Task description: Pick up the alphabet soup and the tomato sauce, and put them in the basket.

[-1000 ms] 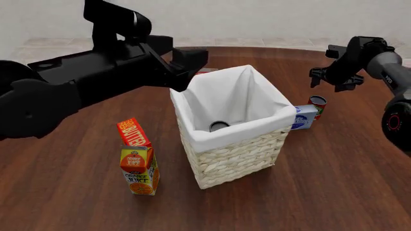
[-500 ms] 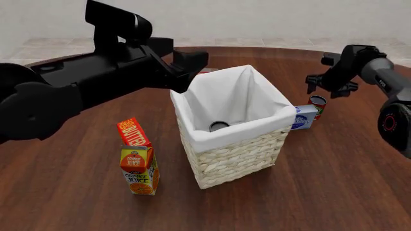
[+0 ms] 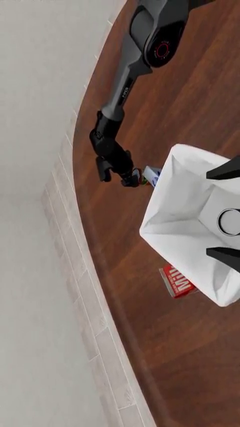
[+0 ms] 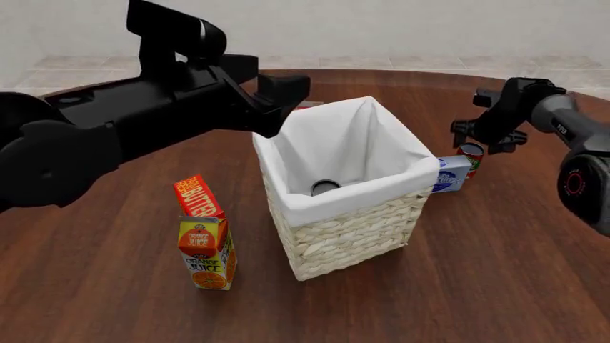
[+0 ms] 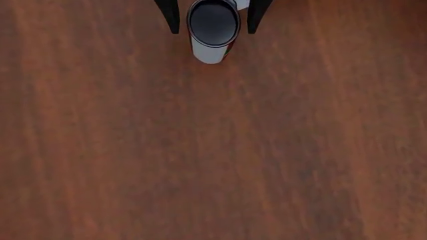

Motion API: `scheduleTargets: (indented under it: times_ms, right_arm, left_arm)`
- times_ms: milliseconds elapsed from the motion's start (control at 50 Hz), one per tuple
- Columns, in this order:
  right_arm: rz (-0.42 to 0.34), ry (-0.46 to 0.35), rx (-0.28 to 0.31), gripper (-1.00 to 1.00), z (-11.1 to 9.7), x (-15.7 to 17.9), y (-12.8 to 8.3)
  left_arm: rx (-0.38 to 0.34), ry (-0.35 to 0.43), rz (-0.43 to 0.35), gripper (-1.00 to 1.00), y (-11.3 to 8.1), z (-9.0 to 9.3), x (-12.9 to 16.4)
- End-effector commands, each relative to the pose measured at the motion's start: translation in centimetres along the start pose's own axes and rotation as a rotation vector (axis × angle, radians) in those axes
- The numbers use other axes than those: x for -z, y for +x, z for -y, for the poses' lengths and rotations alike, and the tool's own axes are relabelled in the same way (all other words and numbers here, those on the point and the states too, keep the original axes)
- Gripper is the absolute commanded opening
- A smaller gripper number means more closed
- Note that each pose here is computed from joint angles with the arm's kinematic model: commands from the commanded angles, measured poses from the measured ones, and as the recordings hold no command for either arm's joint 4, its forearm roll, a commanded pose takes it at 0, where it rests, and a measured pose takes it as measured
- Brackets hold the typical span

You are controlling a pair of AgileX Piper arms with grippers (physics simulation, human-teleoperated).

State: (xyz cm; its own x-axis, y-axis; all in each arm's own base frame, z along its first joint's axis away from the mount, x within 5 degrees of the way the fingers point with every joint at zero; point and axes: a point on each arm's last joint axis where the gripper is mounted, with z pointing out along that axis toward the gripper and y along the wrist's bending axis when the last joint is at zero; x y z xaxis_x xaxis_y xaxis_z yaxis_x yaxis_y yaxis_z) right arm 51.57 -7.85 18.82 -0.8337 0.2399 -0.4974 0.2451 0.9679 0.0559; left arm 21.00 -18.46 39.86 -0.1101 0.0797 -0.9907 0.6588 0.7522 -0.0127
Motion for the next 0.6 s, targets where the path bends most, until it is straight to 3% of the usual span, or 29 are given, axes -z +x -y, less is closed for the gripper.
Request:
scheduleTargets:
  times_ms: [20,600]
  right_arm:
    - [-0.01,0.001,0.003,1.0,0.0,-0.8,0.4]
    - [-0.033,0.006,-0.001,1.0,0.4,-2.4,0.8]
  left_arm:
    - [-0.001,-0.001,0.0,1.0,0.0,0.0,0.0]
    - [0.002,0.002,-0.004,1.0,0.2,0.0,-0.4]
